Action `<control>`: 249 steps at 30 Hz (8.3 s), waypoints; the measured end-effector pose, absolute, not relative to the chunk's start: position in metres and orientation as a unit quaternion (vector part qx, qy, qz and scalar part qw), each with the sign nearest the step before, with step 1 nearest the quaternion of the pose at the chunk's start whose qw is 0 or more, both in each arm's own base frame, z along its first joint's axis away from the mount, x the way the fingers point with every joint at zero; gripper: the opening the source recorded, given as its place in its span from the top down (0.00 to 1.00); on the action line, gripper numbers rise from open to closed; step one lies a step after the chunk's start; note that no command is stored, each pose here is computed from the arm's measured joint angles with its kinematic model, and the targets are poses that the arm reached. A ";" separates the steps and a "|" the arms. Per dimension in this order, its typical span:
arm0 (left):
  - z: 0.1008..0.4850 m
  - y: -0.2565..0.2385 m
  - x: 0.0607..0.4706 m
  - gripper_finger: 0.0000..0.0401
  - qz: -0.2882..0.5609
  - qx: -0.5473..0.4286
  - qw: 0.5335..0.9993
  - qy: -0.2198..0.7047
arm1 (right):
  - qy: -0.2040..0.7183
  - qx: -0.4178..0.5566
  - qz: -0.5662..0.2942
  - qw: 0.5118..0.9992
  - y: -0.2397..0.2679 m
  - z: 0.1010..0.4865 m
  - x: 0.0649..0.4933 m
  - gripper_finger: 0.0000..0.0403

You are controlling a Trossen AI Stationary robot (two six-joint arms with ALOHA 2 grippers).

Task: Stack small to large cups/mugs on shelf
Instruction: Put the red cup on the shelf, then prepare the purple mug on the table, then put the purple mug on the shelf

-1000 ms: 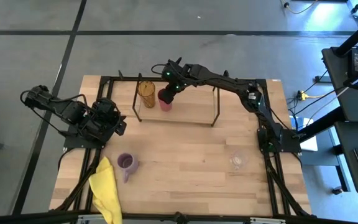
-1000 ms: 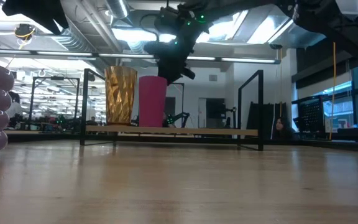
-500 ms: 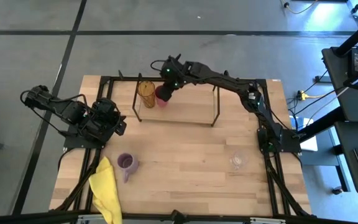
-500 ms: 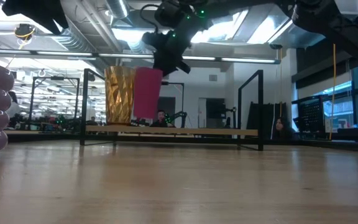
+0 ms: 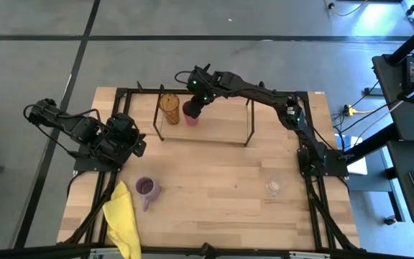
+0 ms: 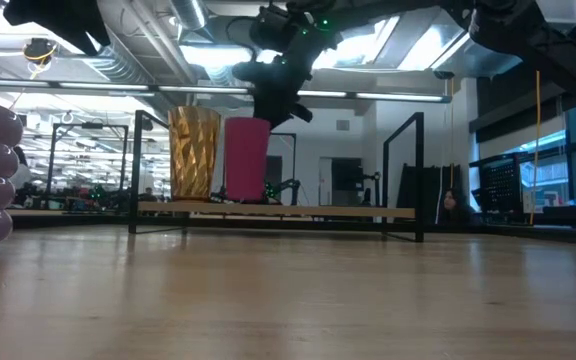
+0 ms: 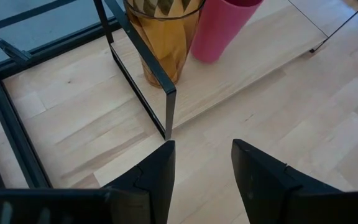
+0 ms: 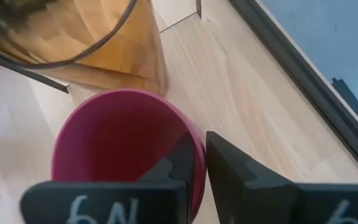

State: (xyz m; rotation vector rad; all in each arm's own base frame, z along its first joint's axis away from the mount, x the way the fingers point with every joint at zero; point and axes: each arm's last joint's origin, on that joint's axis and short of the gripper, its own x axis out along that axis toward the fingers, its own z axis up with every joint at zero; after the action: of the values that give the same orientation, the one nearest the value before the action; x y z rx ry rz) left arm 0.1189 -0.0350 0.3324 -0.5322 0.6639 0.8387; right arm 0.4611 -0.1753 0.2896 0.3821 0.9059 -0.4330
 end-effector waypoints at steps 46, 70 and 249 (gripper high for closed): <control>0.332 -0.036 0.119 0.62 0.377 -0.247 0.828 0.334 | 0.378 0.121 0.014 0.918 -0.090 0.342 0.470 0.70; 0.240 -0.121 0.133 0.62 0.117 -0.155 0.803 0.564 | 0.210 0.004 -0.028 0.977 0.001 0.461 0.407 0.70; 0.367 -0.096 0.250 0.75 0.319 0.002 0.870 0.377 | 0.435 0.341 -0.256 0.793 0.061 0.308 0.297 0.70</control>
State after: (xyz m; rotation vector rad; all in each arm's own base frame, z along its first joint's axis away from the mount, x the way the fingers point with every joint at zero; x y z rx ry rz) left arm 0.2498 -0.0958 0.3671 0.0039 0.7894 0.6663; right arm 0.2971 0.0610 0.3076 0.7324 0.9363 -0.5509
